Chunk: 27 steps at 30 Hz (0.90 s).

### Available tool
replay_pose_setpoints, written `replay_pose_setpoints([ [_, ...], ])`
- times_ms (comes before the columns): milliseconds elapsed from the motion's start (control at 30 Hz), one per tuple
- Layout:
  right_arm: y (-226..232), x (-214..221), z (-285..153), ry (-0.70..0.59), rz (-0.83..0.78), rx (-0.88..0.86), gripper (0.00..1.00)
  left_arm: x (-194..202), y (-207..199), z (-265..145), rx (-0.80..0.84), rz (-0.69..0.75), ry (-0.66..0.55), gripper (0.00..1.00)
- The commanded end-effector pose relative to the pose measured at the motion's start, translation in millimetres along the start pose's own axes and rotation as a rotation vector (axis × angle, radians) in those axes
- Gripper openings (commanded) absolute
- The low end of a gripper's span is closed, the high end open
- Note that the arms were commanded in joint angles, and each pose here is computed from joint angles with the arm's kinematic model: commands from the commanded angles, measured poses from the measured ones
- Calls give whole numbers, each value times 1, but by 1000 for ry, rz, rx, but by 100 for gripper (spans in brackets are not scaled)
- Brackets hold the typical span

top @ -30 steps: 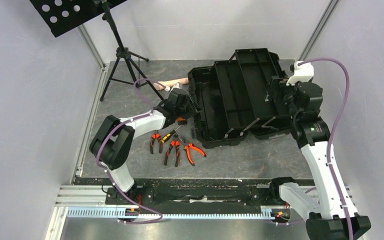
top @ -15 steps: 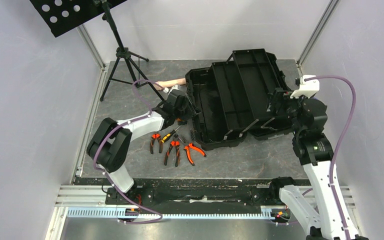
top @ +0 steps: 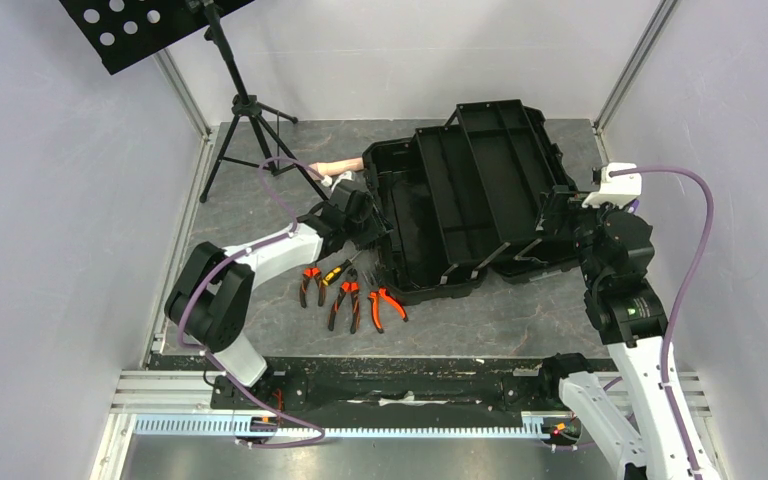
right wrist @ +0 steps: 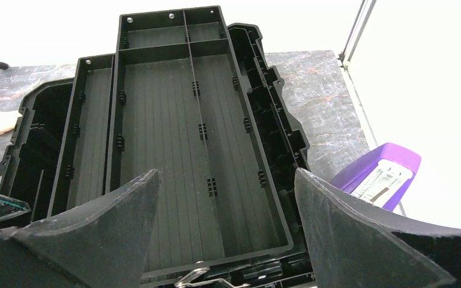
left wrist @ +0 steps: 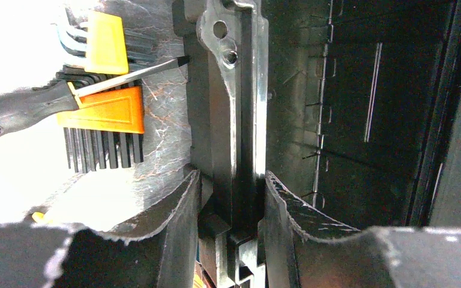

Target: Pack the tool kit

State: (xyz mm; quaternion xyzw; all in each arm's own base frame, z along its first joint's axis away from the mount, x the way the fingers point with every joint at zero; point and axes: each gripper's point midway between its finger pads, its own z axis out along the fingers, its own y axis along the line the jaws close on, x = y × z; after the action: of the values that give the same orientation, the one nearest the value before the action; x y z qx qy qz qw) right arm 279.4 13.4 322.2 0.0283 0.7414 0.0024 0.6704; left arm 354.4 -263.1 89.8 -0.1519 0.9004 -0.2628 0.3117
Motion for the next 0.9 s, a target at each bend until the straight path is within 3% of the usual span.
replay_pose_setpoints([
  [0,-5,-11,-3,-53,-4,28,84,-6,44,-11,-187,69,-4,36],
  [533,-1,-5,-3,-50,-1,6,84,46,-61,17,59,31,122,39],
  [667,1,-6,-4,-51,-9,-6,85,39,-57,8,50,29,84,45],
  [867,10,-6,-4,-54,-17,-57,86,11,-45,-20,37,39,-3,66],
])
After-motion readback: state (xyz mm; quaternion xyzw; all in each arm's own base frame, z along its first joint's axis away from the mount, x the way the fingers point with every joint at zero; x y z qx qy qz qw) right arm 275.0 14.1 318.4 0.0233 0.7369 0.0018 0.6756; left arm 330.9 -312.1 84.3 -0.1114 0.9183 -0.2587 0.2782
